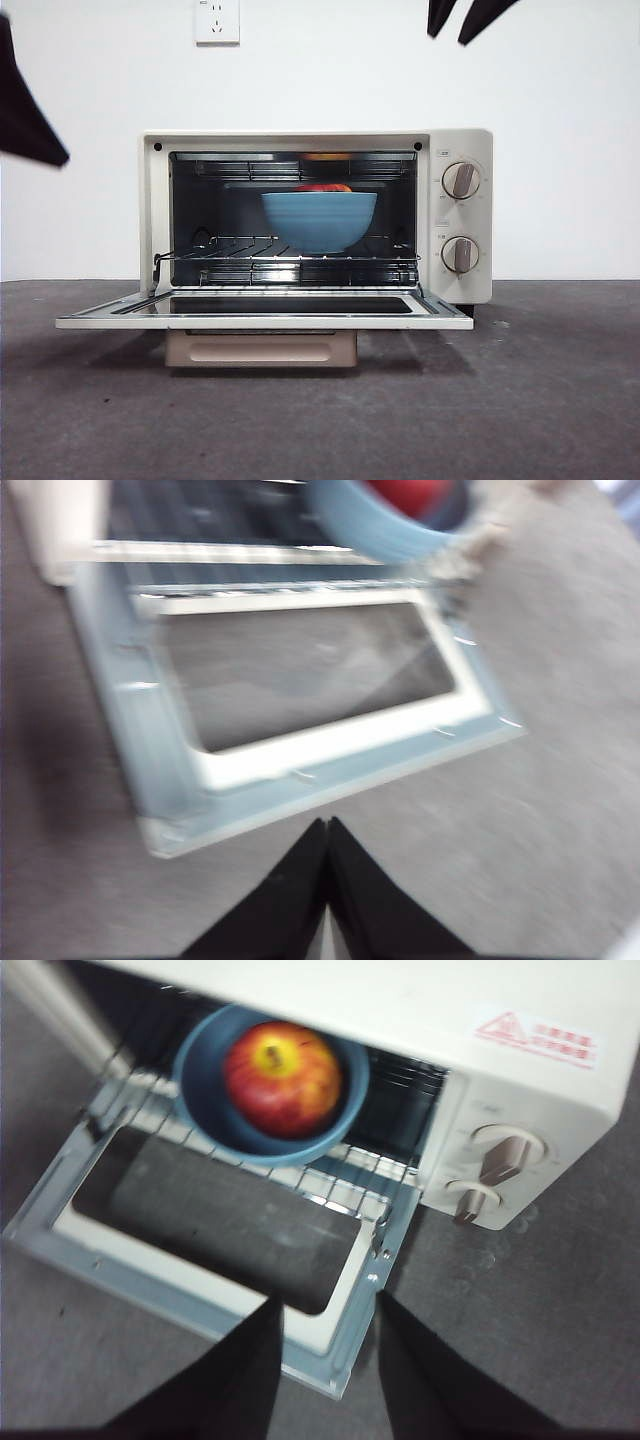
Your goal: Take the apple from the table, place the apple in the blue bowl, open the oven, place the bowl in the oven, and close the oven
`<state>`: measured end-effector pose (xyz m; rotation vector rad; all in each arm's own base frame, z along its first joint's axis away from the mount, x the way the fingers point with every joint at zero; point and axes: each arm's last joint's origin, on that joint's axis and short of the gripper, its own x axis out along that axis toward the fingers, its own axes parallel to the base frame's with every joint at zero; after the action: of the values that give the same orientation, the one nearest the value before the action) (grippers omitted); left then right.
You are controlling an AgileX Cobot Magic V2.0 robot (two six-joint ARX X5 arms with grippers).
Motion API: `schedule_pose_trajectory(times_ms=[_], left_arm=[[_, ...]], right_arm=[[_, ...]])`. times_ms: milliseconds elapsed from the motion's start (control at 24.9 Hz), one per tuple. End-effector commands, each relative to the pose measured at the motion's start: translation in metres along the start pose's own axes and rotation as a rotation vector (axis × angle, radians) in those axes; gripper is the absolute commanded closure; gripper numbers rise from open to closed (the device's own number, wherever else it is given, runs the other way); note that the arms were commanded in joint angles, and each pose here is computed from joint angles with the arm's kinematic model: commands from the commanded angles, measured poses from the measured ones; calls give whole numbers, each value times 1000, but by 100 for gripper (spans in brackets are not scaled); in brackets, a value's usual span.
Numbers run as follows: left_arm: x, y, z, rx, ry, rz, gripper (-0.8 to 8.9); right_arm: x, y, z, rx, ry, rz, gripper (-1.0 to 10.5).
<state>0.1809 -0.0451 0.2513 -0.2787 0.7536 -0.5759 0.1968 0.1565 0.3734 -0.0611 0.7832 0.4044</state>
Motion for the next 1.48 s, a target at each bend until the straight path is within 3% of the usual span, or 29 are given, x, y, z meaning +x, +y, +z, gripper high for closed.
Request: schedule_pose_trajectory(times_ms=[40,321,561,882,1203,1483], left_arm=[[13,14,3,-46,16,30,807],[44,46,8,-106,34,76,807],[77,70,4,-134,69,115,807],[112,91,-11,-178,143,113,807],[117,89,-14,-219,168,-77,807],[115,86,4,-280,69,-268,807]], right_arm=[[-6,6,-14,-60,0,15,799],[-12,1,-63,-95,3,54,799],[-14,-10,-97,-71,12,60,799],[-26,-17,-106,-41,-29,73,799],[-27,-18,-106,-38,-39,52,799],[-27,-17,-106,-24,-38,53,799]])
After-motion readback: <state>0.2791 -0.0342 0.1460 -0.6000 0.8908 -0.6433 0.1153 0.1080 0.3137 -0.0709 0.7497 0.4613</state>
